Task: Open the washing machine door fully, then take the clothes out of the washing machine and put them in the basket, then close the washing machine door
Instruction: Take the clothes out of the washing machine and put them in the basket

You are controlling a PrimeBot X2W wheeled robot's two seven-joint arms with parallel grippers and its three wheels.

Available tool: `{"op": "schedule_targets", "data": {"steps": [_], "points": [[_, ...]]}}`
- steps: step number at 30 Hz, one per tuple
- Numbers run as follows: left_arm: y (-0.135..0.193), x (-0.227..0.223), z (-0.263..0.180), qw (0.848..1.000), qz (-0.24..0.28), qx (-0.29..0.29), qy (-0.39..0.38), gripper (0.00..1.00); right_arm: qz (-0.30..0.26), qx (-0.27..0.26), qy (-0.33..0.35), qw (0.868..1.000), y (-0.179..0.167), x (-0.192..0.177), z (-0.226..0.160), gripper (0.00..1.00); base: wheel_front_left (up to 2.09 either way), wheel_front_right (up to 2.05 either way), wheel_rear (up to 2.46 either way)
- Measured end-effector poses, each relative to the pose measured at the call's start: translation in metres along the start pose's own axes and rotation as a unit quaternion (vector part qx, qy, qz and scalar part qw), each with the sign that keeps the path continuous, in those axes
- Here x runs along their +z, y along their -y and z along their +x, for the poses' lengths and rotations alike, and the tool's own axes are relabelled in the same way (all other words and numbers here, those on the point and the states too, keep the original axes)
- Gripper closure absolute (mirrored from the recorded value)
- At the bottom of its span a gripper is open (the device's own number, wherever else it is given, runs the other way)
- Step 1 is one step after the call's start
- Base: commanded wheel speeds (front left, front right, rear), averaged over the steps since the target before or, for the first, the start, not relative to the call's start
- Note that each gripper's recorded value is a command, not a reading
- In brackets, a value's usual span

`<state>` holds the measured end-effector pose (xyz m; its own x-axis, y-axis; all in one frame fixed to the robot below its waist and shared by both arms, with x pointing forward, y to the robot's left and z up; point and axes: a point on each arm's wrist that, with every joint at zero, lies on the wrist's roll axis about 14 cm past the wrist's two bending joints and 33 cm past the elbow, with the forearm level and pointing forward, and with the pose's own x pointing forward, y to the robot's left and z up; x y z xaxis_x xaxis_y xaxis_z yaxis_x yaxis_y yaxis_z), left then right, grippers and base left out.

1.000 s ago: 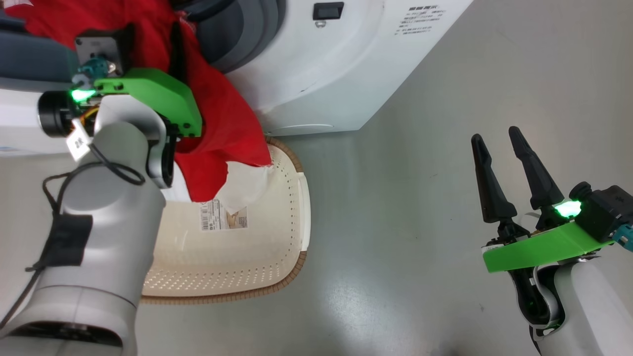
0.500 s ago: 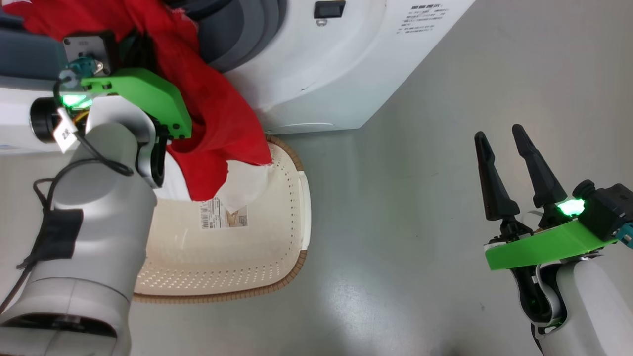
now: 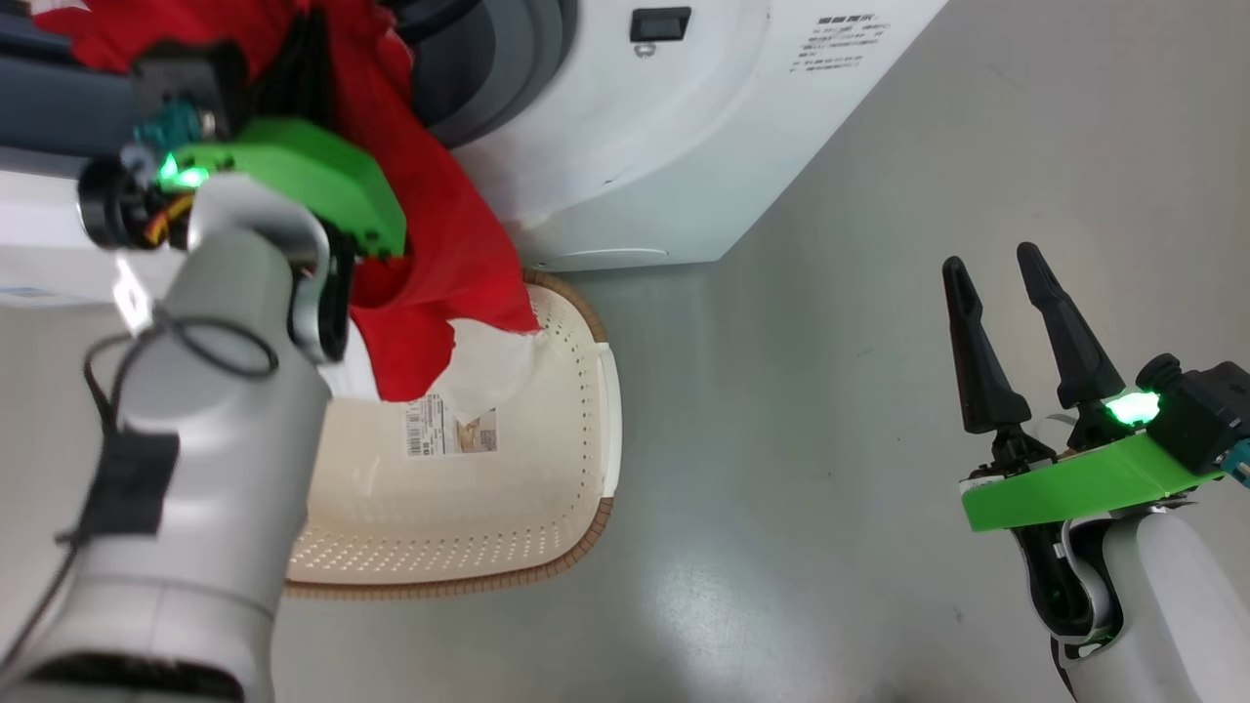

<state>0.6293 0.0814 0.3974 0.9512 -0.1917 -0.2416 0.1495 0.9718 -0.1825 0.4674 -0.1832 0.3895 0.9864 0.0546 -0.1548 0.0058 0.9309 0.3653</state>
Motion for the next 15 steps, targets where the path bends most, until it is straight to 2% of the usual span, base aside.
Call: {"op": "schedule_targets", "data": {"steps": [15], "points": [[-0.011, -0.03, -0.063, 0.999, -0.031, 0.018, 0.017, 1.0, 0.002, 0.009, 0.006, 1.0, -0.008, 0.007, -0.006, 0.0, 0.0, 0.0, 0.0]]}}
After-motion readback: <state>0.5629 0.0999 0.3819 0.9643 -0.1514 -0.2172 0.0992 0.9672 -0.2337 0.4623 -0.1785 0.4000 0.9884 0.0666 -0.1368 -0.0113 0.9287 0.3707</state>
